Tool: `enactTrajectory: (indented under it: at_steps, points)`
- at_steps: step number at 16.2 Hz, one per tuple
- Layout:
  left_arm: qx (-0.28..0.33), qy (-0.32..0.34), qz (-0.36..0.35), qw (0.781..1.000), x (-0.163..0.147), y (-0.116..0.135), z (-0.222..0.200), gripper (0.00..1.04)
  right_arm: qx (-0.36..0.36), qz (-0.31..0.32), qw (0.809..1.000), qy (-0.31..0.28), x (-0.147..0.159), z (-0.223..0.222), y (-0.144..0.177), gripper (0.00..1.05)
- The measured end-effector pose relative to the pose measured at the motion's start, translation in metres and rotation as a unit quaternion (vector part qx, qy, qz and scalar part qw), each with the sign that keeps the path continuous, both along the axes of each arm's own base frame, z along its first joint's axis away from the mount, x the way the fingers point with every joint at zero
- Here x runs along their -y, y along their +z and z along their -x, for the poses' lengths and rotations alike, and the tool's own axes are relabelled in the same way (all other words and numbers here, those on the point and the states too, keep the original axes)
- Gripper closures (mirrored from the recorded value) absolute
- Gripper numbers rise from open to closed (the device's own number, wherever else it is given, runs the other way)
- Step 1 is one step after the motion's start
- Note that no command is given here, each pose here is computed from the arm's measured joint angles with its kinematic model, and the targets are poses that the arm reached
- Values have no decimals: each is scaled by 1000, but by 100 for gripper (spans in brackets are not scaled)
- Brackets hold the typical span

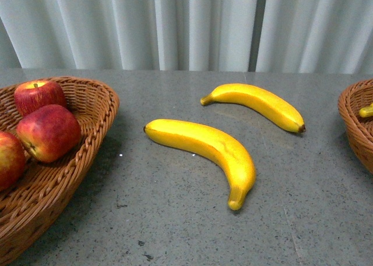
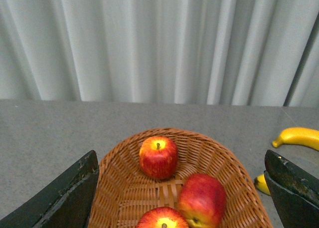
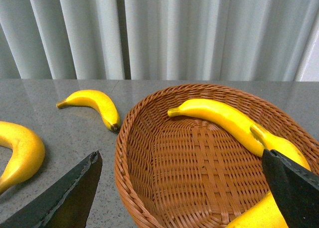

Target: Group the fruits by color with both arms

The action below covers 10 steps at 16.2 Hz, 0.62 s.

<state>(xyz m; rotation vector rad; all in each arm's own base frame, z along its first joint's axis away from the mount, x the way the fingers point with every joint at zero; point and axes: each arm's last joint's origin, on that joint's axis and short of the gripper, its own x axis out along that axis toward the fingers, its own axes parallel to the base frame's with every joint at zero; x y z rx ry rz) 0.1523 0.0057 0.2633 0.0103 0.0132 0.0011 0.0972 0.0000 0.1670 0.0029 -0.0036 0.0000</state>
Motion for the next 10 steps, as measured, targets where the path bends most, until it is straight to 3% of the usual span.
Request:
enactTrajectory:
  at_steps: [1,5,10]
  points:
    - [-1,-6,1,1000,6,-25,23,34,0,0,1000,0,0,0,0,6]
    - [5,0,2,1000,5,-52,33,81,0,0,1000,0,0,0,0,6]
    - [3,0,2,1000,6,-60,35,97,0,0,1000,0,0,0,0,6]
